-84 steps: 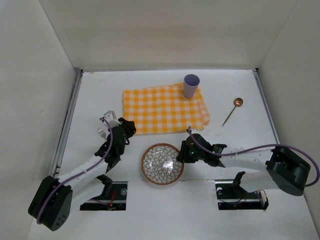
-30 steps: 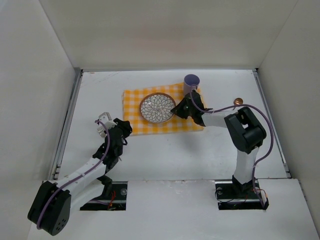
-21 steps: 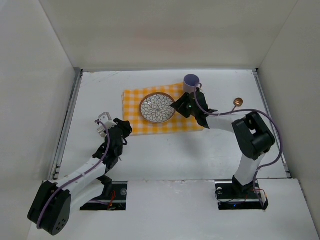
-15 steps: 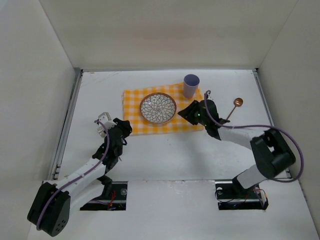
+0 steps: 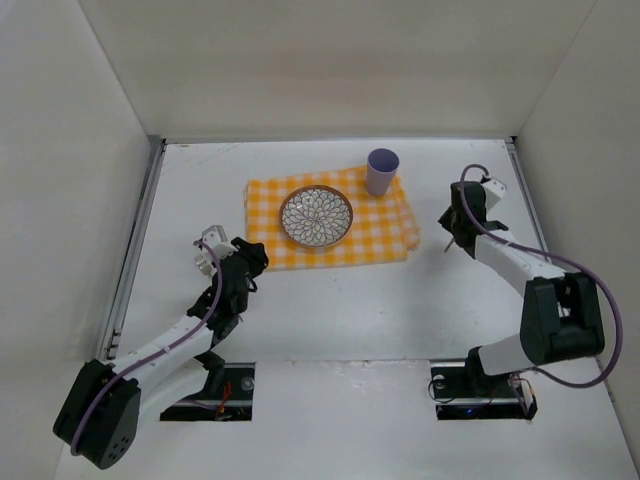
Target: Set the dinner table for one person
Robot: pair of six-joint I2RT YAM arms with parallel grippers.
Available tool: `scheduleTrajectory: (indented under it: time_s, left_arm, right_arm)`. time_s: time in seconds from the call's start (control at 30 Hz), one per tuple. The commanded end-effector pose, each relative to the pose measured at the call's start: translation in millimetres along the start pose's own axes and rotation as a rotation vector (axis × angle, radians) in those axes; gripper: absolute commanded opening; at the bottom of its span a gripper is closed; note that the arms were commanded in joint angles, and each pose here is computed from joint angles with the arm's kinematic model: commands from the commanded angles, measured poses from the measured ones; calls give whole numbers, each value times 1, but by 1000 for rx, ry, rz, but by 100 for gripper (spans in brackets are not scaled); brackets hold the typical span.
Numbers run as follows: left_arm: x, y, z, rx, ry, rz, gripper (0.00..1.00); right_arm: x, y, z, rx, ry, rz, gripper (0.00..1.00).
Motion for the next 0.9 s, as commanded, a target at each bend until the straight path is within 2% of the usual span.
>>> scheduleTrajectory:
  time_s: [0.0, 0.27, 0.53, 0.73, 0.87]
  left_arm:
    - [4, 0, -6, -31, -35, -23, 36]
    - [1, 1, -8, -43, -40, -6, 36]
    - [-4, 5, -8, -45, -45, 19, 36]
    - [-6, 5, -8, -45, -45, 25, 36]
    - [-8, 7, -8, -42, -42, 29, 36]
  right_arm:
    - [11, 16, -18, -199, -131, -38, 34]
    - [7, 54, -38, -293, -147, 35, 35]
    - [-5, 77, -43, -289, -148, 84, 33]
    - [-7, 77, -40, -269, -134, 58, 31]
    - [0, 62, -43, -270, -125, 32, 27]
Point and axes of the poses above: each gripper's point midway between its finger pads, its own y axis out along the fingers, its own z axis along the line the jaws close on, x = y × z, the point moved 8 cm from there along -y, back along the fingers, and after that the axes turned 4 degrees about -y, right-handed, at the moved point
